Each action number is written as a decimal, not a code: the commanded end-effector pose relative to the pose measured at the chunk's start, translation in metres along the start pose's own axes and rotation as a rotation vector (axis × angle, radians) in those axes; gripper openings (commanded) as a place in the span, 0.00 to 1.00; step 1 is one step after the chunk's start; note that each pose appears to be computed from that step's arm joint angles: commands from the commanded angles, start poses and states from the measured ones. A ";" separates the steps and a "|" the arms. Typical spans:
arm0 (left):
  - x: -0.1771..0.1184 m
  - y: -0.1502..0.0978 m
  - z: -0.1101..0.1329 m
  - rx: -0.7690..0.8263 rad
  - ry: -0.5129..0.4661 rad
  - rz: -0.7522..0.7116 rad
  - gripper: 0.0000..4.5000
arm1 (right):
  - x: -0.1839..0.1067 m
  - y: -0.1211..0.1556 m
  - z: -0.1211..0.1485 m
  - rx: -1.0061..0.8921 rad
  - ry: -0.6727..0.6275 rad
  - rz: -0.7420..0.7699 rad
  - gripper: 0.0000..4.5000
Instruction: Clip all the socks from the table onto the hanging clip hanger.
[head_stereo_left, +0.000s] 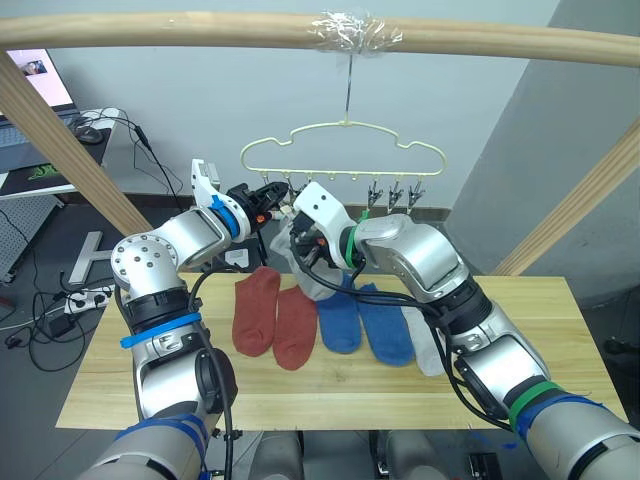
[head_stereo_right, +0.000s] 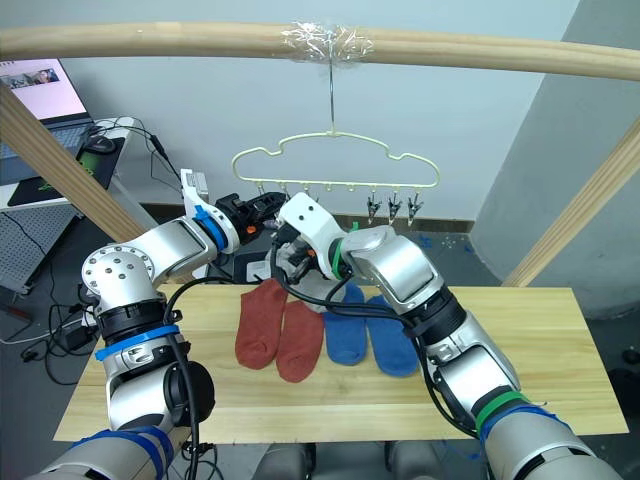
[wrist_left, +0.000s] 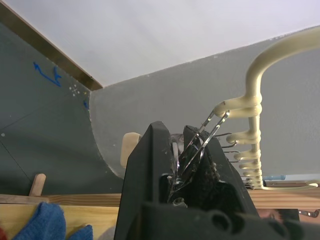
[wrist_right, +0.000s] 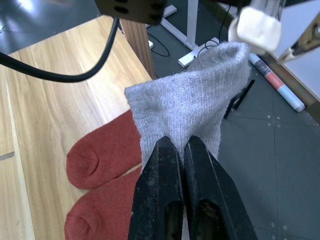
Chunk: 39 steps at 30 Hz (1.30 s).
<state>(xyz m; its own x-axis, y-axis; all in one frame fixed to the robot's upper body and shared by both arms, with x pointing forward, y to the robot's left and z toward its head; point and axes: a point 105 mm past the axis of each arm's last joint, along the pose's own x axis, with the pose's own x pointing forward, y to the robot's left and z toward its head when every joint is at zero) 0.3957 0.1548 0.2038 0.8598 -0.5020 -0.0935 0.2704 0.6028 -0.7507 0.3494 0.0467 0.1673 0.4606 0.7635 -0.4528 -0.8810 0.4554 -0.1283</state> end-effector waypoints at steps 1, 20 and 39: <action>-0.004 0.006 0.004 0.010 -0.019 0.023 0.07 | -0.003 0.003 0.014 -0.043 -0.034 0.008 0.00; -0.003 0.004 -0.004 0.022 0.000 0.011 0.07 | -0.002 -0.007 0.031 -0.079 -0.054 -0.007 0.00; -0.003 0.005 -0.003 0.041 -0.001 0.012 0.07 | -0.007 -0.029 0.036 -0.085 -0.062 -0.068 0.00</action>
<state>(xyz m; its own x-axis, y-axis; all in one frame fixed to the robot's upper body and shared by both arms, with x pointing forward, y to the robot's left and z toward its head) 0.3941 0.1482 0.1999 0.8485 -0.5212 -0.0916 0.2938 0.6079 -0.7377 0.3745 0.0428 0.1837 0.5090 0.7390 -0.4414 -0.8582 0.4752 -0.1939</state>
